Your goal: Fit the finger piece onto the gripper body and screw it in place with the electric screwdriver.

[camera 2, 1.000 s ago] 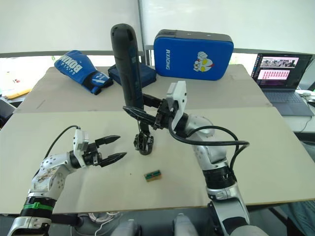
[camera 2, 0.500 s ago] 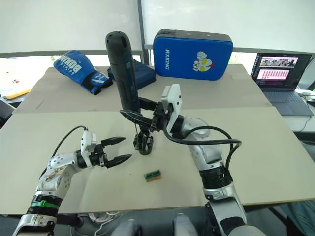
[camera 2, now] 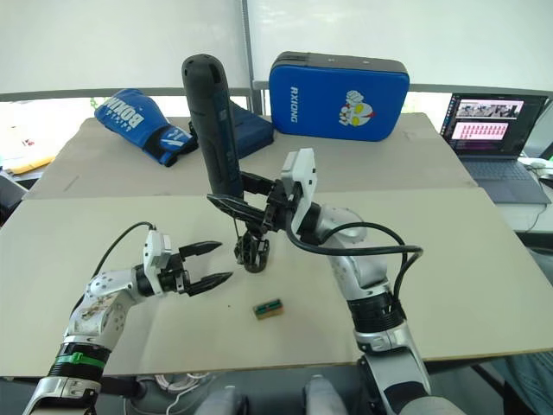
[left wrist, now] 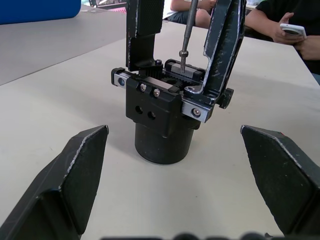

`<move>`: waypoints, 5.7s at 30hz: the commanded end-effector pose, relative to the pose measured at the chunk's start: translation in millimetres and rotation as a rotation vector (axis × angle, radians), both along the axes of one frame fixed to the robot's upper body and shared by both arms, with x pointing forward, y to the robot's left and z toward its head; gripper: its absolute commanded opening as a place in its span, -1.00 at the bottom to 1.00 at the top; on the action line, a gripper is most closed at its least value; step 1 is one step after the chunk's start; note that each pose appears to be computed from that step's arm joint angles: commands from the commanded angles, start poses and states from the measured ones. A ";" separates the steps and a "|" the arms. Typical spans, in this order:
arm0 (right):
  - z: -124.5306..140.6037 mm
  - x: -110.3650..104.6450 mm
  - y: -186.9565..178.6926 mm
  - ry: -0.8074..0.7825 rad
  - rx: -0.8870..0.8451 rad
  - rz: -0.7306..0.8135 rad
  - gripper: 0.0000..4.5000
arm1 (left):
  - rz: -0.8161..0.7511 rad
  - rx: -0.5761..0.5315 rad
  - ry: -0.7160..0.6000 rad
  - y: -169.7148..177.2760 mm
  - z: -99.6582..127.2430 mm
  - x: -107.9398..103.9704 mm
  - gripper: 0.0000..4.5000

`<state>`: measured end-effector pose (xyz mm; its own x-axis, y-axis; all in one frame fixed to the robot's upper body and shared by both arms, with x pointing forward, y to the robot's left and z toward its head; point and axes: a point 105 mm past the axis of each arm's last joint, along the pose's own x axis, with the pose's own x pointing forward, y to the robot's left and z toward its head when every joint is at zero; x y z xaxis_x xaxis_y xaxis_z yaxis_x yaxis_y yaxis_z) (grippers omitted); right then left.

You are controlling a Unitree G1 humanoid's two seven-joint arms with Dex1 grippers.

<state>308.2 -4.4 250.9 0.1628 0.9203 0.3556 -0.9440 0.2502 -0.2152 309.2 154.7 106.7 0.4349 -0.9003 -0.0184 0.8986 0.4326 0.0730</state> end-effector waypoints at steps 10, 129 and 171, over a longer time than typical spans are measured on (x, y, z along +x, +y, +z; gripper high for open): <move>8.5 -10.1 -0.8 -0.060 0.015 0.024 -0.15 | -0.024 0.000 -0.032 -6.6 6.9 -3.3 1.00; -5.0 -3.8 0.1 -0.019 -0.024 -0.001 -0.15 | -0.035 0.080 0.011 -54.6 -25.3 37.2 1.00; -48.3 8.0 0.0 0.075 -0.168 -0.086 -0.15 | -0.054 0.094 0.052 -65.9 -36.1 23.1 0.21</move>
<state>308.9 -0.3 228.4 0.2066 0.9400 0.2715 -0.9354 0.2712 -0.2270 340.1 96.3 75.1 0.4233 -0.8985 -0.1163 0.9056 0.4155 0.0858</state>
